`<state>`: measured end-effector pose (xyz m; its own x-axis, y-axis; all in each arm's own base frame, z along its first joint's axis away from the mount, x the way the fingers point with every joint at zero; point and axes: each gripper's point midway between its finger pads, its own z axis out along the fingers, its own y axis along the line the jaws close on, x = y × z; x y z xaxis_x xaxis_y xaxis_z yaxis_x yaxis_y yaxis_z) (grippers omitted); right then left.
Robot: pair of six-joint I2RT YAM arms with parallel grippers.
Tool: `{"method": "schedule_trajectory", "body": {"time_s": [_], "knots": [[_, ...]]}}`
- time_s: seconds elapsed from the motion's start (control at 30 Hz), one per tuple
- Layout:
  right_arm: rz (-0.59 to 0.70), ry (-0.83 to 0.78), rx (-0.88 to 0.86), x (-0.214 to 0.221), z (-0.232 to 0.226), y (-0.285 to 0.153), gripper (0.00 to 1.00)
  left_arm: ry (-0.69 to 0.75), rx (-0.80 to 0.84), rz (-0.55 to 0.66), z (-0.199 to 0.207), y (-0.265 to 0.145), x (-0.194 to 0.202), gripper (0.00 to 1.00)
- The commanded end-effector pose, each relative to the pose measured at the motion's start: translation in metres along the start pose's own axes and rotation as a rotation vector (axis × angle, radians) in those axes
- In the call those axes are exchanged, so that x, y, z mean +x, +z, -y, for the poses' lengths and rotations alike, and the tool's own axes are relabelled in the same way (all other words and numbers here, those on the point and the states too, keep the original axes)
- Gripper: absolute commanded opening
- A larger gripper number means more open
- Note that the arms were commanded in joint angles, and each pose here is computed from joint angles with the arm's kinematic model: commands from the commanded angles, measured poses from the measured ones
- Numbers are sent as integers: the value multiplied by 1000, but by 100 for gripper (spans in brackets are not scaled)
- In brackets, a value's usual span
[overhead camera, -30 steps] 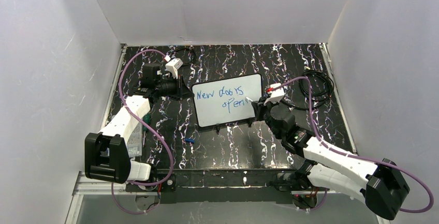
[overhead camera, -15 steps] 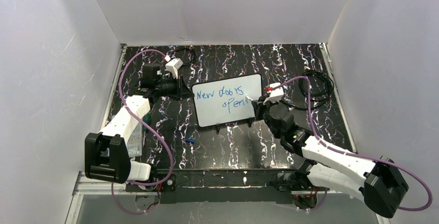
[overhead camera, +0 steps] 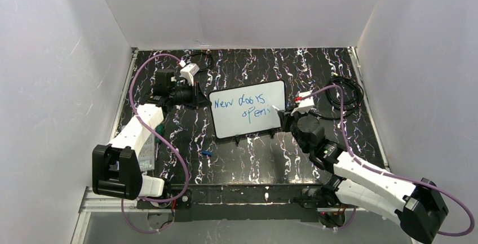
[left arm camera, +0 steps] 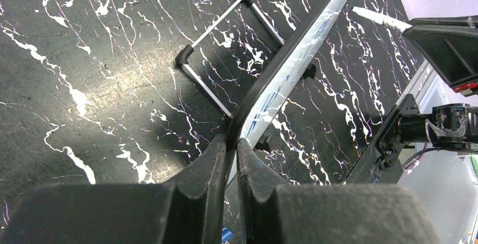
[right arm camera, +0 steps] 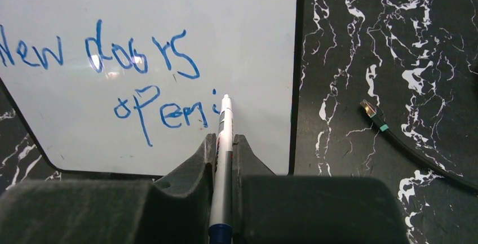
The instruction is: Write a sentence on the whiteboard
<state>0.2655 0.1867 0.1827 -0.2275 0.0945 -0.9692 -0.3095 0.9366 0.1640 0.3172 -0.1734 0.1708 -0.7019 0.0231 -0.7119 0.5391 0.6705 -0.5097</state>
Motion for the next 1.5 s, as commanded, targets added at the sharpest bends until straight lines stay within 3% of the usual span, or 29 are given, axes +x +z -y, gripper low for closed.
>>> {"method": "schedule_trajectory", "body": {"time_s": [0.0, 0.97, 1.47], "knots": [[7, 8, 30, 1, 5, 3, 1, 28, 32, 20, 13, -7, -5, 0], [-83, -9, 49, 35, 12, 4, 1, 28, 34, 20, 13, -6, -5, 0], [44, 26, 46, -7, 6, 7, 1, 28, 34, 19, 13, -6, -5, 0]]}}
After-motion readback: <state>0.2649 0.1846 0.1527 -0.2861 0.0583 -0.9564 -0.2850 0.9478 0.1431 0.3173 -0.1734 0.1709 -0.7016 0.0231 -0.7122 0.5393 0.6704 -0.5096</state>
